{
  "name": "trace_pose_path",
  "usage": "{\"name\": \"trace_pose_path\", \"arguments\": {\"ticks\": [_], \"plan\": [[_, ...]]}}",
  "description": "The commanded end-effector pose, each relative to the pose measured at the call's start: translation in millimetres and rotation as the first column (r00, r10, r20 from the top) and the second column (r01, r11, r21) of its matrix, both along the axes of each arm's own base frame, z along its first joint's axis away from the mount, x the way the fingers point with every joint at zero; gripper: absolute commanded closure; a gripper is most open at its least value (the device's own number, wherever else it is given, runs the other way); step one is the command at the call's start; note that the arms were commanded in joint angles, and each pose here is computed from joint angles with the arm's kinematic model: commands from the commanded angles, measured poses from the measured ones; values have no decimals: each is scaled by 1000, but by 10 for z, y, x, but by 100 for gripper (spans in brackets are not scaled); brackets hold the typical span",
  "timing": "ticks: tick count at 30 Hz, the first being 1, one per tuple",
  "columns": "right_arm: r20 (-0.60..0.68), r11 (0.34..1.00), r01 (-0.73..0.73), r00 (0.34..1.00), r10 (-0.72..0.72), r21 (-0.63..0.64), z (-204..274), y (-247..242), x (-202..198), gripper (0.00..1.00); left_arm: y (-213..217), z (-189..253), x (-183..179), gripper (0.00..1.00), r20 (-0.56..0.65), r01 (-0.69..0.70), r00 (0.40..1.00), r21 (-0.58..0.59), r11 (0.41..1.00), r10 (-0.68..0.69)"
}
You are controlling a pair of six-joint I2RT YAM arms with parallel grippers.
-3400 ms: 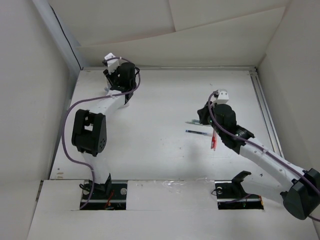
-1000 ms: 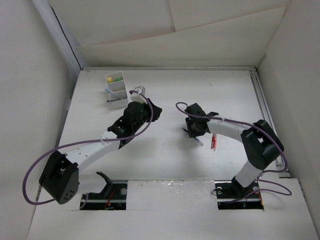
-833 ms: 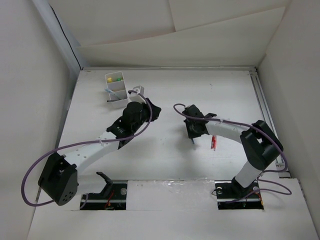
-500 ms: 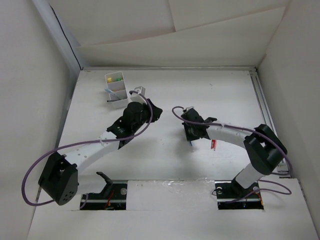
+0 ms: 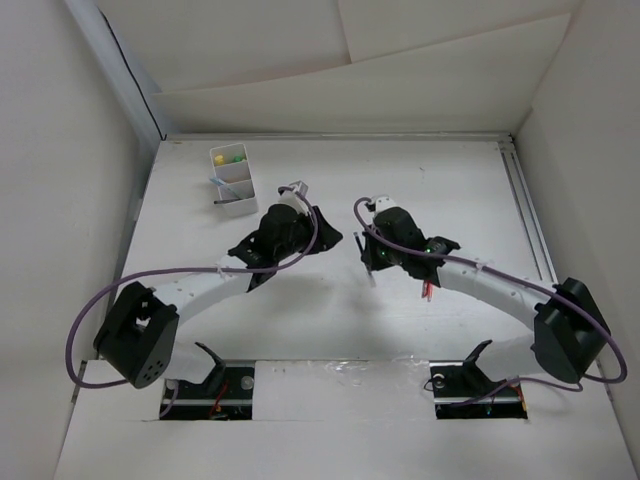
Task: Sort the stationery into containers
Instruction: Pick up the pen from the center of the board.
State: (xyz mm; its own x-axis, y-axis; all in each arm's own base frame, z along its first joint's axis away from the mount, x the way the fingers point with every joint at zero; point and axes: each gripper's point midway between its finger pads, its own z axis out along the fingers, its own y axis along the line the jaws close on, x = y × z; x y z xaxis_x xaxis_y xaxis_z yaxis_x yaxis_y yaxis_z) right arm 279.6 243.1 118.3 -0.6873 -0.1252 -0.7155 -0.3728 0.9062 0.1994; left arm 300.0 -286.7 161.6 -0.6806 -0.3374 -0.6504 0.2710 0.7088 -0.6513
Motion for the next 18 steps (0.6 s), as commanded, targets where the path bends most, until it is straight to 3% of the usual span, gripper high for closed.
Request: {"name": "trace_pose_path", "arguments": {"ticks": [1,13,18], "plan": [[66,995,-63,996,58,81,284,250,75,100,-250,316,-29,62,39,103,994,-122,987,-99],[99,970,-180,981,165,163,474,625,43,100,-411,118,-42,62,-3,165,986,-146,976,-167],[98,964,-197,978,182,181,468,685,-9,100,-300,122,28,67,11,93,996,-125,988,-92]]}}
